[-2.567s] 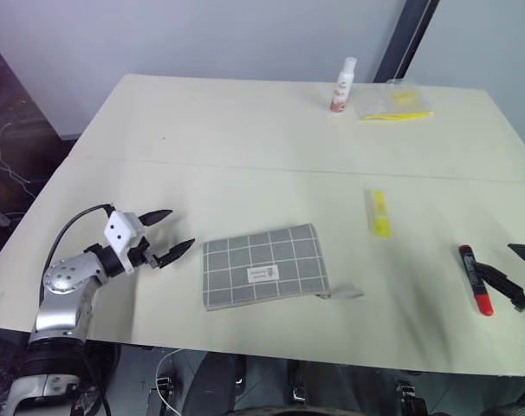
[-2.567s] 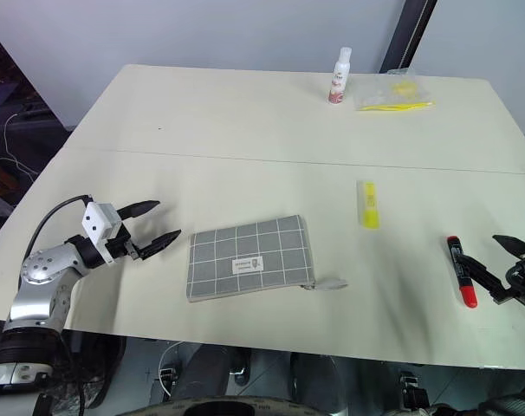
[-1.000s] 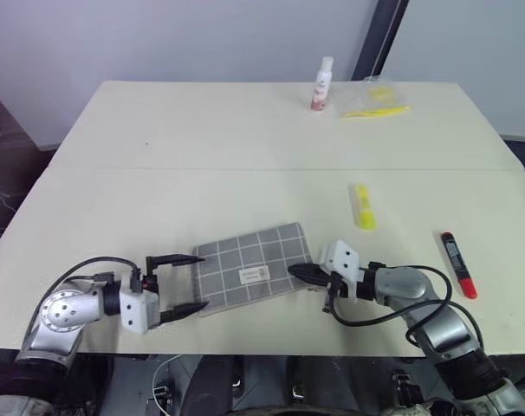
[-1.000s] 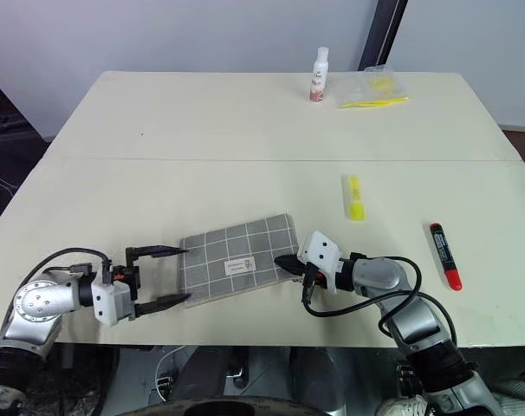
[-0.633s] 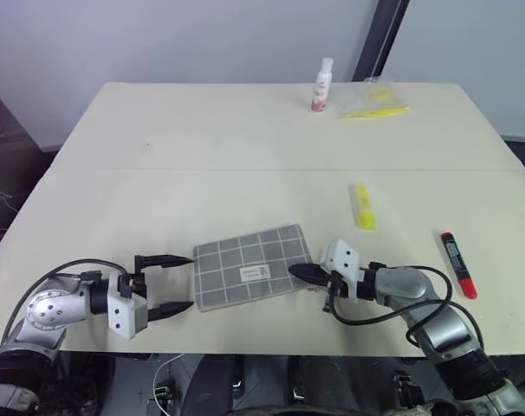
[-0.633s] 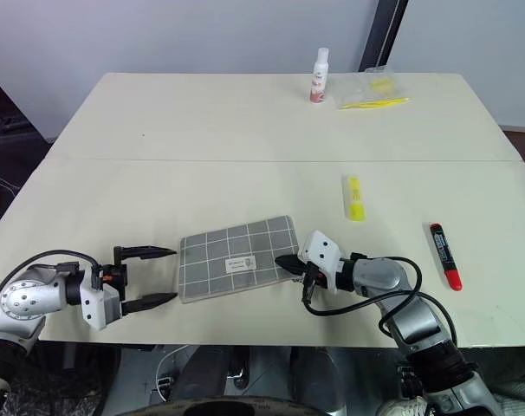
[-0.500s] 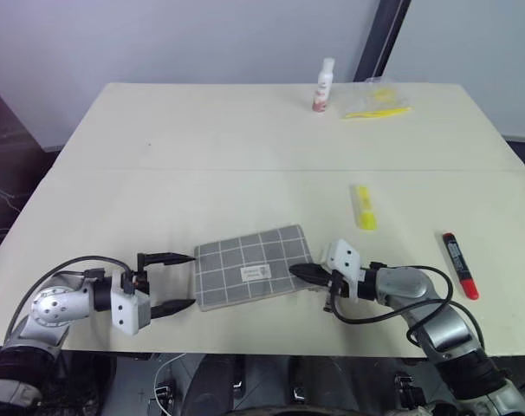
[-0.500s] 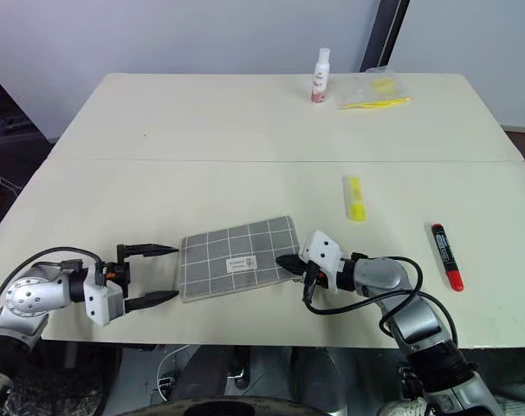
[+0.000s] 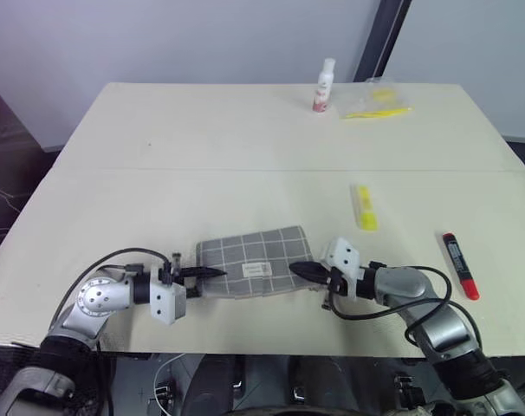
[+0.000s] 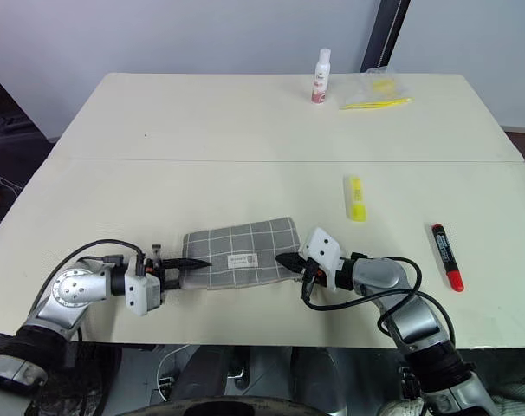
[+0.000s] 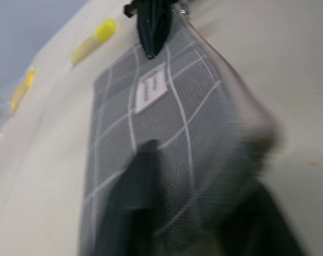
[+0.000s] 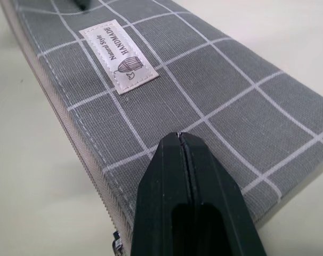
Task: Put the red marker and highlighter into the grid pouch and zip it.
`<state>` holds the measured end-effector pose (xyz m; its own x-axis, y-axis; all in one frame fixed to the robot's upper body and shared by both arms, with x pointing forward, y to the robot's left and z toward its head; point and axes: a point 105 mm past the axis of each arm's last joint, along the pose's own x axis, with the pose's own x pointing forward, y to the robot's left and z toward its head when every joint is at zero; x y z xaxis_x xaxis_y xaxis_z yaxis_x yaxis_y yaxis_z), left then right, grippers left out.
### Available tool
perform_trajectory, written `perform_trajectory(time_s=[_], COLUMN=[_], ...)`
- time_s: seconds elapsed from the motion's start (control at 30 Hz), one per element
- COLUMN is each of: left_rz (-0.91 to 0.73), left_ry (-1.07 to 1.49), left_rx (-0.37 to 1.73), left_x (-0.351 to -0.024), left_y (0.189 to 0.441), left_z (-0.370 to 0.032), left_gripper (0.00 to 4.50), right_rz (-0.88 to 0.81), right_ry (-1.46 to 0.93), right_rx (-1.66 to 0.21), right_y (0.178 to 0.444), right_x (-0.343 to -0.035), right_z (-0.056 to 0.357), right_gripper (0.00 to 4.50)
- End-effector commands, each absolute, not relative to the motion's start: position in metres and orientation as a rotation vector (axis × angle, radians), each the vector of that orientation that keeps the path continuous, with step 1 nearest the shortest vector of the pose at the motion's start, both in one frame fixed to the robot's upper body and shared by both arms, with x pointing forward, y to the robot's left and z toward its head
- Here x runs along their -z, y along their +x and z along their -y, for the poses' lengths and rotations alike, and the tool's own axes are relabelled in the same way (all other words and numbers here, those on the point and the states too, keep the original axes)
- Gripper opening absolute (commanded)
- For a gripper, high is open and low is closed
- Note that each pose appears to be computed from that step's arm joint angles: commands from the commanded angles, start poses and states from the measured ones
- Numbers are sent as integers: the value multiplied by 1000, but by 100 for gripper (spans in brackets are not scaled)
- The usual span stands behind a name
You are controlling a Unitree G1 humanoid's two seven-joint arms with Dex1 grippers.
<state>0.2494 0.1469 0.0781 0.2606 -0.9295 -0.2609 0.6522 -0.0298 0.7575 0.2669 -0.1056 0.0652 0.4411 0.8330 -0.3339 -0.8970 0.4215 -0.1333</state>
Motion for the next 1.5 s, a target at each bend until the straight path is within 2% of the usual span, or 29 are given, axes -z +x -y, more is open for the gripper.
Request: perform_trajectory(time_s=[0.03,0.1,0.2,0.3,0.43,0.63,0.77,0.93,1.0,1.07,1.23,1.27,1.4,1.5], left_rz=[344,346,353,350,323,337,333,312,314,317,325,327,342,356], left_ry=[926,926,859,800,760,679,675,700,700,700,705,707,710,713], left_rx=[1350,1345,1270,1172,1060,990,987,1024,1026,1026,1020,1019,1048,1067], left_x=[-70,-71,-81,-89,-89,-94,-94,-84,-82,-82,-83,-83,-81,-79], left_y=[245,245,254,265,279,293,297,294,294,294,297,297,295,294], left_z=[-146,-146,-146,-152,-155,-143,-140,-136,-135,-134,-132,-132,-123,-114], left_gripper=[4,4,0,0,0,0,0,0,0,0,0,0,0,0], right_rz=[-198,-154,-86,-45,-63,-131,-215,-287,-278,-287,-348,-347,-297,-237], right_ry=[-283,-270,-212,-134,-165,-178,-187,-61,32,58,-122,-138,-391,-444], right_rx=[-1072,-1027,-974,-930,-870,-838,-780,-708,-715,-735,-790,-792,-864,-945], right_y=[270,277,285,287,286,284,292,304,310,311,306,306,316,318], right_x=[-75,-82,-106,-129,-137,-112,-88,-79,-86,-88,-74,-73,-75,-85], right_z=[108,111,116,129,153,154,146,136,124,113,103,102,86,64], right_gripper=[0,0,93,245,448,448,448,448,393,316,39,3,3,3])
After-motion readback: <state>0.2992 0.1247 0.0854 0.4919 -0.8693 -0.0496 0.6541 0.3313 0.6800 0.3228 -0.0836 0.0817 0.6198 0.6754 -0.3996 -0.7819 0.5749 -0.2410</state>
